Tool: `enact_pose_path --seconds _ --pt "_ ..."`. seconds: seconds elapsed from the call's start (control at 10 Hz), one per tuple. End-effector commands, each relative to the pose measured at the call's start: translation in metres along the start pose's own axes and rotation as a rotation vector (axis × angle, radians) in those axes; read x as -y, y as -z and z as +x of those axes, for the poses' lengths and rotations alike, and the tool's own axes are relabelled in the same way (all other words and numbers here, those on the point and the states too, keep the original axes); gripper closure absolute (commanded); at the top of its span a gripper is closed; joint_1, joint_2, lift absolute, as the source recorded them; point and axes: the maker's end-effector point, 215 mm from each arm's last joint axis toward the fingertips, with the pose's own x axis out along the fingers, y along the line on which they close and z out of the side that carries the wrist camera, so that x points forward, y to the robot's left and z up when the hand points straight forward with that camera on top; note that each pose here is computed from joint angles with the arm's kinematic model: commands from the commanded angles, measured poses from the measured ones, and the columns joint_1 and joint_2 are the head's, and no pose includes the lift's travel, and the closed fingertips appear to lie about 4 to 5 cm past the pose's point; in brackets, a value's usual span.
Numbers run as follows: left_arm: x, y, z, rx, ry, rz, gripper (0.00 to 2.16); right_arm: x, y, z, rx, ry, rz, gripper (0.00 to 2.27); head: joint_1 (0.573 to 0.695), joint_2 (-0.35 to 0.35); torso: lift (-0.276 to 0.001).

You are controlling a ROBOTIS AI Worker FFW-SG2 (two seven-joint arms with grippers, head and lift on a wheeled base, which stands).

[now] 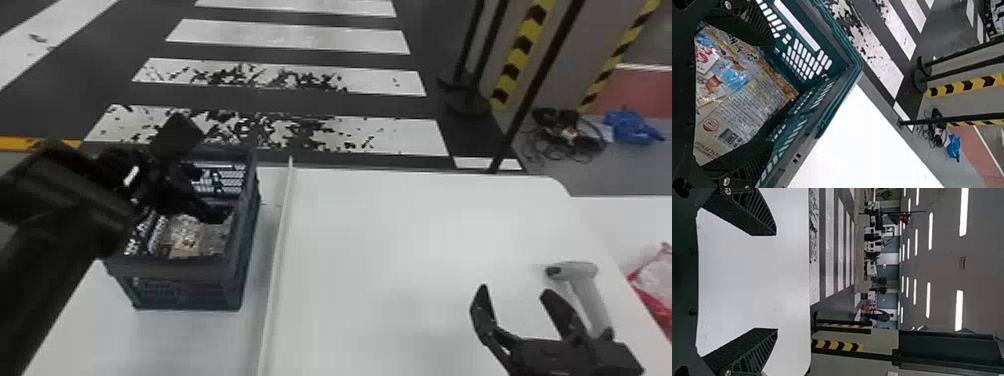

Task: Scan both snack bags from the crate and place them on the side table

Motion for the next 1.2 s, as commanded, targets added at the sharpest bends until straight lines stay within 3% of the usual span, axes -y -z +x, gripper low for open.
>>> enact_pose_path --seconds 0.0,0.2,0.9,1.1 --pt "0.002 0.002 0.008 -0.036 0.005 0.032 0.1 -0.001 0.001 -0.002 -0.002 0.001 0.01 0.05 0.695 -0.083 -0.098" --pt "0.007 0.019 0.013 -0.074 0.048 0.016 0.1 -0.002 0.001 -0.002 -0.002 0.0 0.014 0.05 0.695 -0.092 -0.098" --pt "0.017 0.067 0.037 -0.188 0.08 0.017 0.07 0.002 0.01 -0.001 -0.016 0.008 0.028 0.05 0.695 -0.075 -0.098" --pt "0.017 0.082 0.047 -0.24 0.048 0.07 0.04 0.002 0.012 0.0 -0.021 0.008 0.03 0.05 0.695 -0.072 -0.098"
